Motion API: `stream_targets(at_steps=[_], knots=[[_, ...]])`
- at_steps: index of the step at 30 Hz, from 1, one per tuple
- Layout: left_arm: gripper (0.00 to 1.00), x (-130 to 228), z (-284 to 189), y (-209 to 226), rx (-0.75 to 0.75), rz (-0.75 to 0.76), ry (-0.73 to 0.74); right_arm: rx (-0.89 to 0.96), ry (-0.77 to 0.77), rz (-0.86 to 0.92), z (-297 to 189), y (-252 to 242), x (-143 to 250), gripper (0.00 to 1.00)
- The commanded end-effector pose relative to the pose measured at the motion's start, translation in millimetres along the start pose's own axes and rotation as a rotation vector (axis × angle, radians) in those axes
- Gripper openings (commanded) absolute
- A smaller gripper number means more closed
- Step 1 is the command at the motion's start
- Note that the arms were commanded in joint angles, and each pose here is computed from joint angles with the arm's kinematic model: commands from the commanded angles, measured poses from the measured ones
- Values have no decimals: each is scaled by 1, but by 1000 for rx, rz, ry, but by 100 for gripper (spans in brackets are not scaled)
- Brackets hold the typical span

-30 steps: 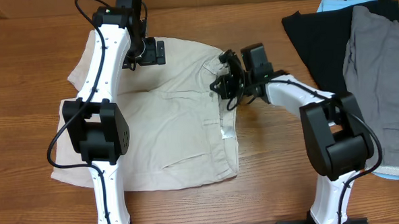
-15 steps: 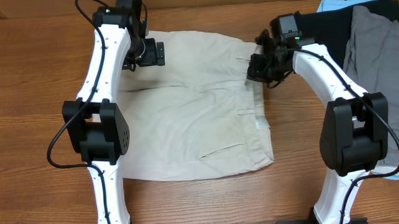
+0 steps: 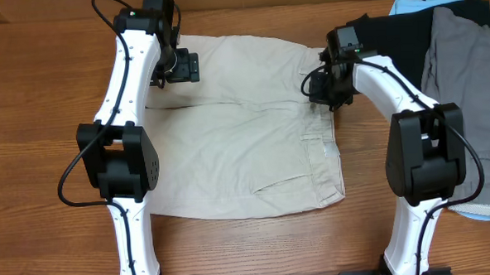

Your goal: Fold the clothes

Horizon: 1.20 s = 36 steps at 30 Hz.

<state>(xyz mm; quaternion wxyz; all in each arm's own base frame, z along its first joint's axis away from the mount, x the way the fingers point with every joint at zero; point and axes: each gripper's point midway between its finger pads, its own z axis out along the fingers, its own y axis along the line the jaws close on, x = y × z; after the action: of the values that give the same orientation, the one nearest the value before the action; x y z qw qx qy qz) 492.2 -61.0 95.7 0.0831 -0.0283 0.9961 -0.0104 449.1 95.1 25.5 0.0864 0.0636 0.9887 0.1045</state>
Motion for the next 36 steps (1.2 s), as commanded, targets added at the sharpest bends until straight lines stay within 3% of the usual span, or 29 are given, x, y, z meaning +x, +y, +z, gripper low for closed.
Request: stream_targets(at_steps=[1, 6, 19, 20, 22, 24, 32, 36], knots=[[94, -1, -1, 7, -28, -10, -7, 26, -96, -23, -51, 3, -23, 4], [94, 0, -1, 17, -34, -24, 2, 179, -60, -4, -74, -22, -14, 4], [92, 5, -3, 35, -47, -49, 32, 314, -8, 163, -27, -91, -9, 6], [92, 5, -4, 36, -47, -46, 28, 311, -11, 169, -28, -93, -10, 24], [93, 3, -10, 37, -46, -37, 17, 297, -8, 181, -33, -94, -12, 74], [97, -1, -22, 40, -44, -44, -6, 252, 5, 170, -39, -89, -14, 89], [100, -15, -137, 44, -15, -33, -256, 117, -119, 151, -135, -47, -40, 96], [100, -19, -183, 28, 27, 89, -388, -12, -240, 109, -204, -11, -41, 100]])
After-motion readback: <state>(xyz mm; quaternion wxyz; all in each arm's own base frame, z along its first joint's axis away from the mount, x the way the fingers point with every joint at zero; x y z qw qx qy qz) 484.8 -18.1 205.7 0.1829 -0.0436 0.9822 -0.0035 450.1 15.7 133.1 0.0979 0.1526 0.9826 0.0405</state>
